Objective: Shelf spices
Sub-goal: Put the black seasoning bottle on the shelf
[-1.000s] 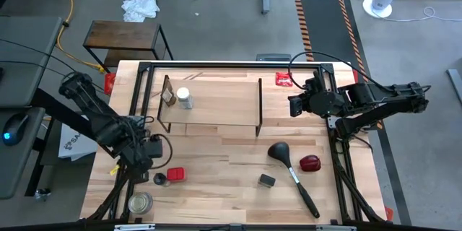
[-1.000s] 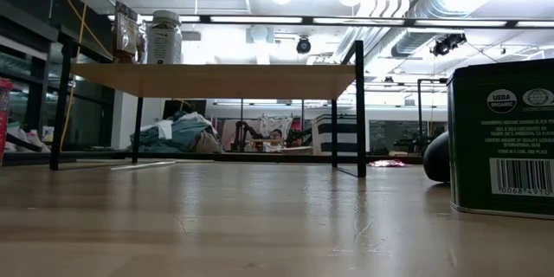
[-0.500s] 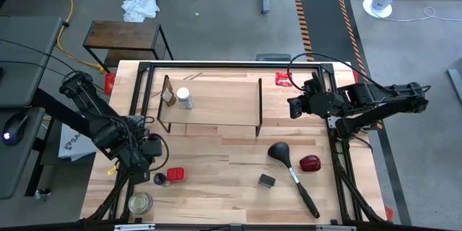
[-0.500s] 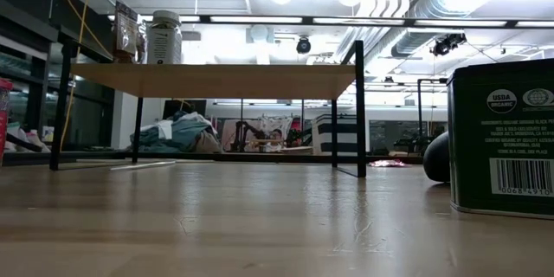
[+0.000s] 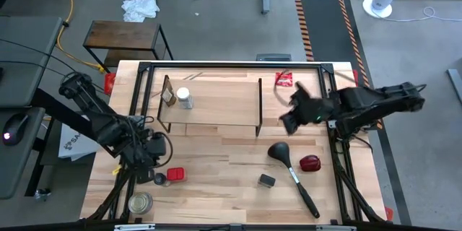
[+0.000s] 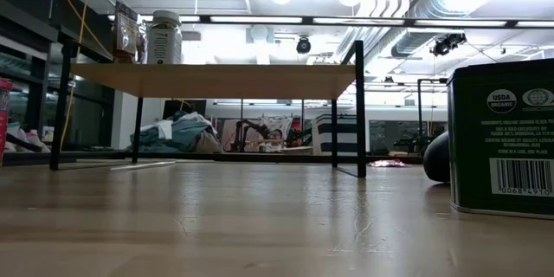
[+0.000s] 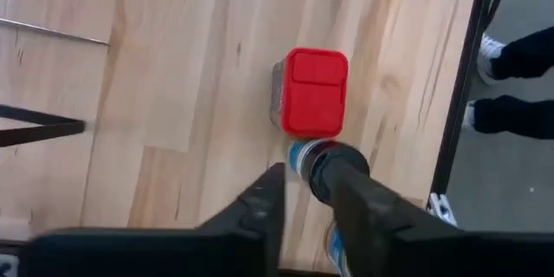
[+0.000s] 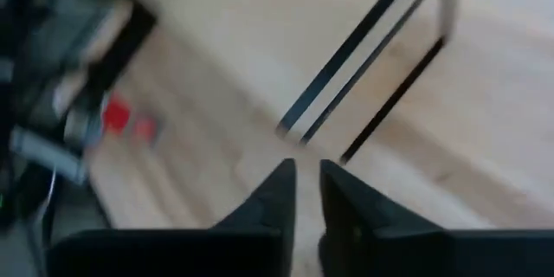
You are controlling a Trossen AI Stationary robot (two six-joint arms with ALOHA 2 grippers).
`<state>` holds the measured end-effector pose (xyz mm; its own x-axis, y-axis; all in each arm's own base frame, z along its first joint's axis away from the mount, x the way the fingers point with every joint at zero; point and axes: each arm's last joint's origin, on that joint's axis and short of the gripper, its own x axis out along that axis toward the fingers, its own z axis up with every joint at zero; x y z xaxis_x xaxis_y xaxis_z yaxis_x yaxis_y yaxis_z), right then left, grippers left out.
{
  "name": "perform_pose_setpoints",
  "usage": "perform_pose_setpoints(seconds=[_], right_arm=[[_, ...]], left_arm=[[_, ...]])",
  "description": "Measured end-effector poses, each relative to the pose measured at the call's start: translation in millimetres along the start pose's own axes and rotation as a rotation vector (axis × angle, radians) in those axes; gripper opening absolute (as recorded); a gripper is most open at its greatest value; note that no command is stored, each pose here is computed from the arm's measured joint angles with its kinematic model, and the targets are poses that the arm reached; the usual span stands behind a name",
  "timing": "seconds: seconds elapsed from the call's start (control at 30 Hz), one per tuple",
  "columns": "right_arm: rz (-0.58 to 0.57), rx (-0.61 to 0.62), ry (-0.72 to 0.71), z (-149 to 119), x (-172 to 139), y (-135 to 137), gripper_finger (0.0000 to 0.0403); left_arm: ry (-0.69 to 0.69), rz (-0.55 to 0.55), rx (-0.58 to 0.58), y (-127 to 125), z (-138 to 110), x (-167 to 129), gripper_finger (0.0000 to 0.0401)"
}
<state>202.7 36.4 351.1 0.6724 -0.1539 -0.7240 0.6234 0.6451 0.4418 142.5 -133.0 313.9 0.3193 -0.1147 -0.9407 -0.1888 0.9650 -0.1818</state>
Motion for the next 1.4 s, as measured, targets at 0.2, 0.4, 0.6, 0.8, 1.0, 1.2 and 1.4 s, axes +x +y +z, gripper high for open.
perform_pose_setpoints(seconds=[0.2, 0.4, 0.6, 0.8, 1.0, 1.2, 1.4], right_arm=[[0.101, -0.218, 0.173, -36.7, 35.1, 41.2, 0.0157], [0.181, -0.380, 0.407, -89.1, 64.3, 71.0, 0.0244], [0.084, -0.410, 0.507, -123.9, 93.0, 77.3, 0.0282], [0.040, -0.417, 0.527, -132.3, 110.6, 77.5, 0.0284], [0.050, -0.412, 0.517, -128.2, 112.9, 77.8, 0.0284], [0.064, -0.419, 0.510, -126.4, 113.2, 79.3, 0.0284], [0.066, -0.416, 0.511, -125.1, 112.9, 79.0, 0.0284]], left_arm=[[-0.011, -0.021, -0.049, 0.2, 4.7, 0.6, 0.0196], [0.020, -0.054, -0.068, -2.4, 3.0, 0.5, 0.0264], [0.015, -0.046, -0.065, -2.5, 2.9, 0.8, 0.0278], [0.024, -0.006, -0.027, -2.6, 2.8, 4.7, 0.0278], [0.134, 0.022, 0.139, -16.2, 6.2, 28.2, 0.0278], [0.240, 0.046, 0.133, -28.8, 8.8, 49.7, 0.0278], [0.217, 0.028, 0.076, -34.3, 9.8, 47.6, 0.0278]])
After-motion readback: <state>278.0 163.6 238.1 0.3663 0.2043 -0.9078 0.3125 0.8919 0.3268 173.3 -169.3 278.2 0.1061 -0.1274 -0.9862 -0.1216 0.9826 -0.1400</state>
